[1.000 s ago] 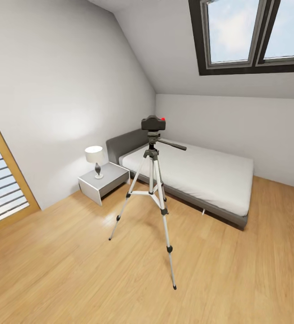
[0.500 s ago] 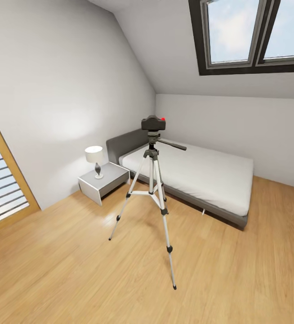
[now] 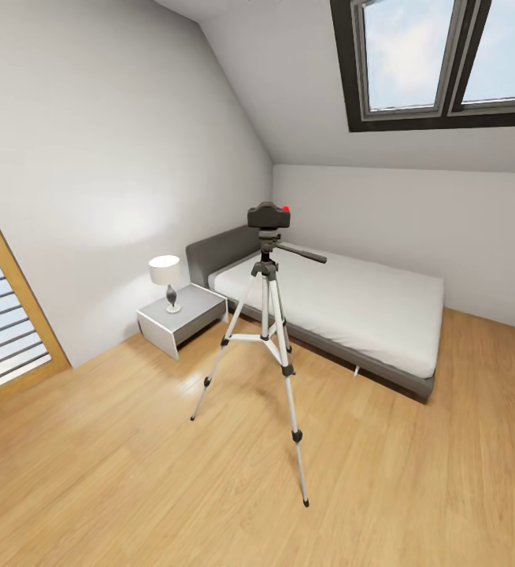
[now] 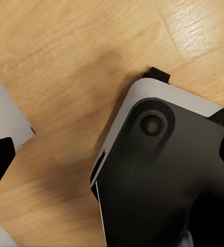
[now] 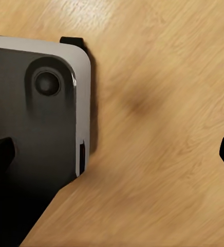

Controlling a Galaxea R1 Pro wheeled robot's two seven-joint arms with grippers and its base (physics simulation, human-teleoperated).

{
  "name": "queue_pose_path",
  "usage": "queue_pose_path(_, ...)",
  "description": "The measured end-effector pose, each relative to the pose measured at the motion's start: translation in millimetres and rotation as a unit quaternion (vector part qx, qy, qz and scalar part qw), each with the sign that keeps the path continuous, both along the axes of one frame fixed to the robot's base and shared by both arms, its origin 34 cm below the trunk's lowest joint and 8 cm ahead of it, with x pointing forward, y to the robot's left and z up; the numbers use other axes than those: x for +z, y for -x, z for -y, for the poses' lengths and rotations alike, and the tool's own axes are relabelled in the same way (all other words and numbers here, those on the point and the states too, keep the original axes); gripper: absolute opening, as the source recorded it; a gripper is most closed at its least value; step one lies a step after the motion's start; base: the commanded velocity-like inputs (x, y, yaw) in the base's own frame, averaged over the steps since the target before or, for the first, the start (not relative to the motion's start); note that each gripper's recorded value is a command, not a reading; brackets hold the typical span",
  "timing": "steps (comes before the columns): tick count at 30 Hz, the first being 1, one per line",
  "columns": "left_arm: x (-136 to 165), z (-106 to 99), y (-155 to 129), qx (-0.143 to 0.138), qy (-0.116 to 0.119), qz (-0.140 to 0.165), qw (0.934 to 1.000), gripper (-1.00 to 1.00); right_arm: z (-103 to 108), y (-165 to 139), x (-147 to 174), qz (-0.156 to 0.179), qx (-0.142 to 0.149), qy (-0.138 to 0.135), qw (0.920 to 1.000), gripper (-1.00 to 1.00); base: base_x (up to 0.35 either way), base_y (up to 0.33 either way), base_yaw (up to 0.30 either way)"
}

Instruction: Attach the digital camera to the camera tripod in the bedroom.

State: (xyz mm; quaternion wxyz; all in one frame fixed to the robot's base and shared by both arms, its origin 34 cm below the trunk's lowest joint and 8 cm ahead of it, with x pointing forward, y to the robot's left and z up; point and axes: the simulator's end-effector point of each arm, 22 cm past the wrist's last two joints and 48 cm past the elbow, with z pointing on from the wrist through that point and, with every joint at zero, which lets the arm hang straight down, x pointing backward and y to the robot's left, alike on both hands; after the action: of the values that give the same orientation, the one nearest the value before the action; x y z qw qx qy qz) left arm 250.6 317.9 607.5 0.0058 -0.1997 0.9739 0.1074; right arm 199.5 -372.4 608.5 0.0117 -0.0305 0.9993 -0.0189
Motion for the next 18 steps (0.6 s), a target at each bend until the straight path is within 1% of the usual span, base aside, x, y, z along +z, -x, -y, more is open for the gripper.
queue_pose_path(2,-0.6,2.6,0.7,0.000,0.005,0.000,1.0000,1.00,-9.8,0.2,-1.4,0.003,0.001,-0.007,1.0000,1.00,0.000,0.000,0.000)
queue_pose_path(3,-1.2,5.7,1.4,-0.001,0.011,0.000,0.9999,1.00,-17.3,-0.8,-2.4,0.008,0.002,-0.012,0.9999,1.00,0.000,0.000,0.000)
queue_pose_path(5,-2.0,8.9,3.1,-0.002,0.018,0.000,0.9998,1.00,-22.3,-2.3,-2.9,0.013,0.003,-0.015,0.9998,1.00,0.000,0.000,0.000)
queue_pose_path(11,-3.6,15.4,7.0,-0.003,0.032,0.001,0.9995,1.00,-28.9,-4.5,-3.5,0.022,0.005,-0.020,0.9995,1.00,0.000,0.000,0.000)
queue_pose_path(18,-4.0,17.0,6.4,-0.003,0.035,0.005,0.9994,1.00,-32.9,-4.7,-4.0,0.024,0.005,-0.021,0.9995,1.00,0.000,0.000,0.000)
